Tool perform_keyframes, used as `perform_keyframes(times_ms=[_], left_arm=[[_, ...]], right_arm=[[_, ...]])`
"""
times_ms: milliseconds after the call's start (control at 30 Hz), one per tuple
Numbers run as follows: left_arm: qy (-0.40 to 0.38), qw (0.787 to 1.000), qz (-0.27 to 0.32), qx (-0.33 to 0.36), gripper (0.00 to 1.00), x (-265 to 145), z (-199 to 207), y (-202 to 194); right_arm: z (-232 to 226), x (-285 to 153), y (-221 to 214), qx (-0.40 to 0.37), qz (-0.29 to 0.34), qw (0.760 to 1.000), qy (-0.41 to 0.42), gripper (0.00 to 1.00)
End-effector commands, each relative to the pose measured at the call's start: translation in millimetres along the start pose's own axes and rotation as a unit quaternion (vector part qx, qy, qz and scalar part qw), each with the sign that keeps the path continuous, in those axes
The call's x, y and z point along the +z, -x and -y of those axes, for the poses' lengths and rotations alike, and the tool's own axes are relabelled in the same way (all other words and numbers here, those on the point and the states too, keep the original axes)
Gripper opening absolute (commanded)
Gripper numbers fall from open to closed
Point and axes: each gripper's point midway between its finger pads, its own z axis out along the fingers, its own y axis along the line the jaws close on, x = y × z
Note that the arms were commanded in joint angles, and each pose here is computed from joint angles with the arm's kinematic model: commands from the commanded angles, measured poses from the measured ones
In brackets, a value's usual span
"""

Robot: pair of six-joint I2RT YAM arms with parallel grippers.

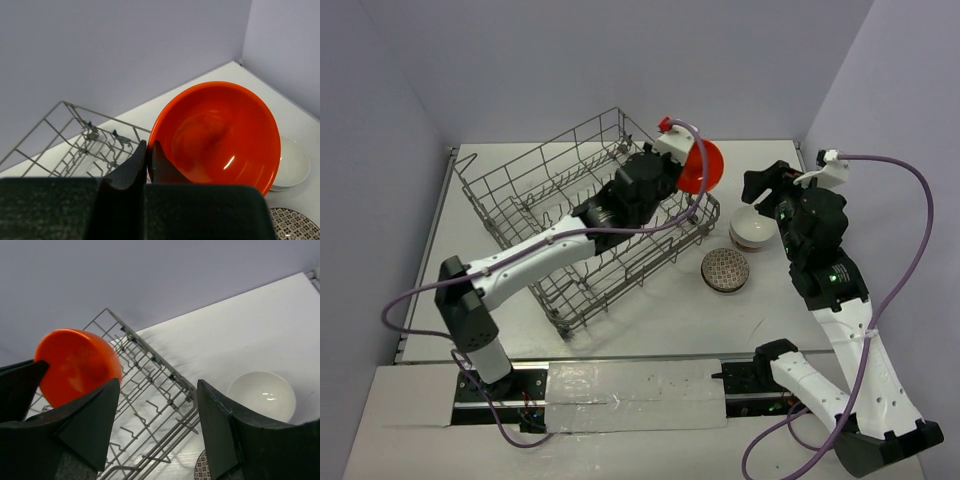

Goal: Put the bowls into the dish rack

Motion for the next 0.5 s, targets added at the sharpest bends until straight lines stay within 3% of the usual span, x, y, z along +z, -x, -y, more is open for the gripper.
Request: perform_keyframes(times_ms=[0,467], left_arm=[[0.038,0.998,0.034,-0.023,0.0,-29.3,-38.2,28.7],[0.031,0.998,0.014,0.048,0.0,-87.7,-90.6,-19.0]], right_arm=[[-26.1,-3.4,6.0,-0.017,-0.009,0.998,0.057,0.7],[-85.6,8.6,-44.1,-0.088,-0.08,0.98,0.162,0.66]])
